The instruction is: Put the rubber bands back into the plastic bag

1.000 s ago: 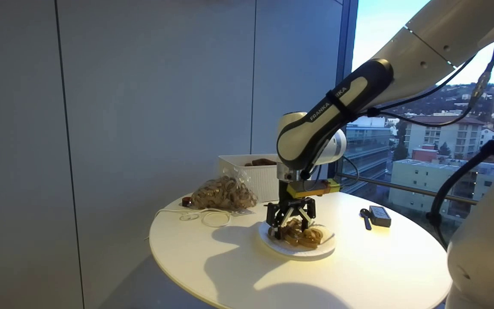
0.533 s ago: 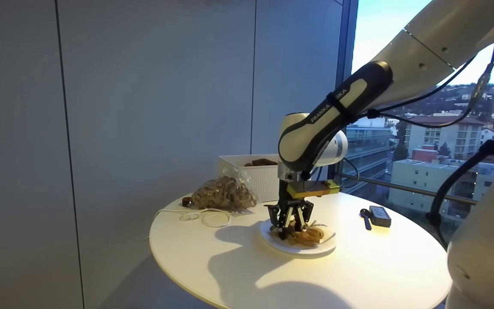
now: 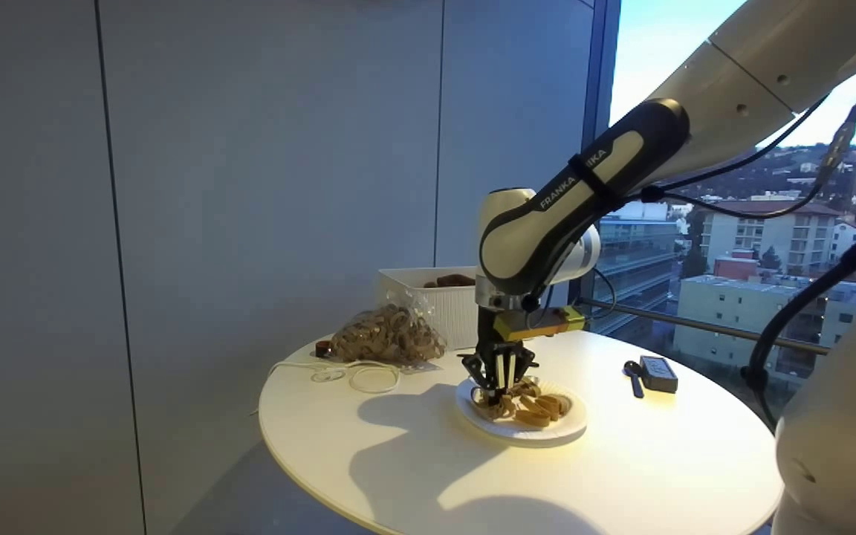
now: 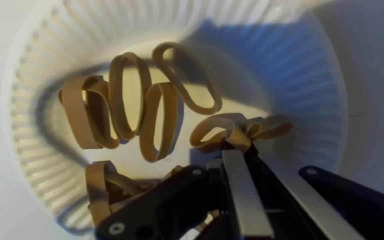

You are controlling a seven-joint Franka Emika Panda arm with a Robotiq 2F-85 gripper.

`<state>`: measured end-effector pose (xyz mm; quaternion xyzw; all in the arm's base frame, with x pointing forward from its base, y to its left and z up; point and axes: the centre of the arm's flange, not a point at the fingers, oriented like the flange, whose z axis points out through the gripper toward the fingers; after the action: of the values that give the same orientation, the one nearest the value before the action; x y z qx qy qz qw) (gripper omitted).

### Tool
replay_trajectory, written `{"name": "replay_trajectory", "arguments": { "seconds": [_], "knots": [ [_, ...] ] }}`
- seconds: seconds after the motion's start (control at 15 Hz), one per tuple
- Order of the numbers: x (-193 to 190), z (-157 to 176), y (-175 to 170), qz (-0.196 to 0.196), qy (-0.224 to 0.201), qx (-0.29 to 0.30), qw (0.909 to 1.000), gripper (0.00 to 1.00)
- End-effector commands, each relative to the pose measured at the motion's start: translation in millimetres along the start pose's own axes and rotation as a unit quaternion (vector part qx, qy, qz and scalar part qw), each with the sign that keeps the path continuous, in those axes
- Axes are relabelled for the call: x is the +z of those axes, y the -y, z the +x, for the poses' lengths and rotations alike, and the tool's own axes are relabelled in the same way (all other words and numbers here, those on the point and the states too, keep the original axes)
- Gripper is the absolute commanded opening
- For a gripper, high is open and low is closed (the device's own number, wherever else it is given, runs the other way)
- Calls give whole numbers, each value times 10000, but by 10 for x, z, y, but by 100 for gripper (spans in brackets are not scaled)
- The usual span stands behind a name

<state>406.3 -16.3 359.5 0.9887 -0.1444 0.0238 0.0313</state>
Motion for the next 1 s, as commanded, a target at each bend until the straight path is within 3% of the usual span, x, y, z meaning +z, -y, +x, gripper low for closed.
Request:
{"name": "replay_trajectory", "arguments": {
  "seconds": [0.0, 0.27, 0.6, 0.93],
  "knots": [
    [-304, -145, 121, -269, -386, -155, 9988, 7],
    [-632, -174, 251, -750, -1000, -390, 9914, 6],
    [-887, 150, 285, -1565, -1891, -362, 9687, 6],
    [-995, 593, 389, -1397, -2418, -665, 9579, 6]
  ]
}}
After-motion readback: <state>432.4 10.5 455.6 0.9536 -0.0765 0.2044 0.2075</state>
